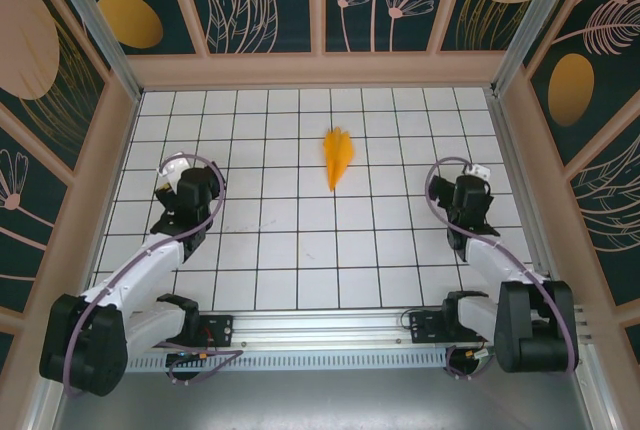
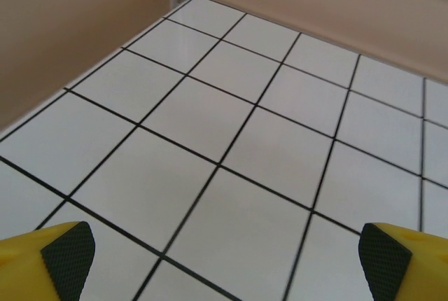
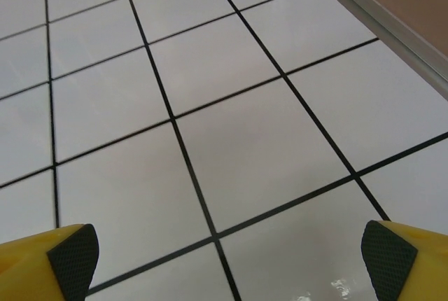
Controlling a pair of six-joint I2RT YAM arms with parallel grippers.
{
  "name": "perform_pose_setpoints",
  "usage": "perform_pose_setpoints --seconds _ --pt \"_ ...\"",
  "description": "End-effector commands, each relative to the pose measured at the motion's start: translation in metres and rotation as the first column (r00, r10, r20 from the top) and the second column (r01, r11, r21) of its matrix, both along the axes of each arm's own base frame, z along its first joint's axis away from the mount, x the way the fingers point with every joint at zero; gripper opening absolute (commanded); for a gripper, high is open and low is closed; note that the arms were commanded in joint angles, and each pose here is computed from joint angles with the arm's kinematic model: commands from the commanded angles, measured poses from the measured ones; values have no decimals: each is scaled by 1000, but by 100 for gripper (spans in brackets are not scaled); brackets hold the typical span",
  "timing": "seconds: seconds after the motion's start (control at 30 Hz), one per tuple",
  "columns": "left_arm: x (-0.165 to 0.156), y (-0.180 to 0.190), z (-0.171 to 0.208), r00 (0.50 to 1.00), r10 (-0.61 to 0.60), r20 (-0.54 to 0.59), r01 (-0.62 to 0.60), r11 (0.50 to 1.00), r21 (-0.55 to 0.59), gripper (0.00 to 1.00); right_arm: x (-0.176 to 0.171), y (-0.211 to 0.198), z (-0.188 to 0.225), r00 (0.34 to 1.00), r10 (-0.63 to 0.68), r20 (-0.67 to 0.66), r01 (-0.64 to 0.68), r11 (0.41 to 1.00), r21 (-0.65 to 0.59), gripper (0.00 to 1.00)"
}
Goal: Fold a paper plane with a square sheet of paper (fold left side to right side)
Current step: Reset both arms
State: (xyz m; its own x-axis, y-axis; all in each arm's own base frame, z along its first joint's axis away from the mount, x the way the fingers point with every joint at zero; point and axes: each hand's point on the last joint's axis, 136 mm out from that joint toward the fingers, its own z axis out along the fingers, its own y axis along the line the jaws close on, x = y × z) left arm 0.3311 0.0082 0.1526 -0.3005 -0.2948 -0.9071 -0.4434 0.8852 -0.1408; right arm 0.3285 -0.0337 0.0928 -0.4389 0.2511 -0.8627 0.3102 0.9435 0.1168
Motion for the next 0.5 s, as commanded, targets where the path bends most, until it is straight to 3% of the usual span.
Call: perform_pose_setpoints --seconds 0.0,0.23,0.47 --pt "4 11 21 991 5 133 -18 995 103 98 27 0 46 960 52 277 -34 997 -69 99" --pt "-1 27 26 966 -20 259 -29 982 187 98 40 15 49 914 163 371 -124 984 -128 99" --pt "0 26 18 938 -95 334 18 974 227 99 47 27 29 901 257 350 -228 966 -124 99"
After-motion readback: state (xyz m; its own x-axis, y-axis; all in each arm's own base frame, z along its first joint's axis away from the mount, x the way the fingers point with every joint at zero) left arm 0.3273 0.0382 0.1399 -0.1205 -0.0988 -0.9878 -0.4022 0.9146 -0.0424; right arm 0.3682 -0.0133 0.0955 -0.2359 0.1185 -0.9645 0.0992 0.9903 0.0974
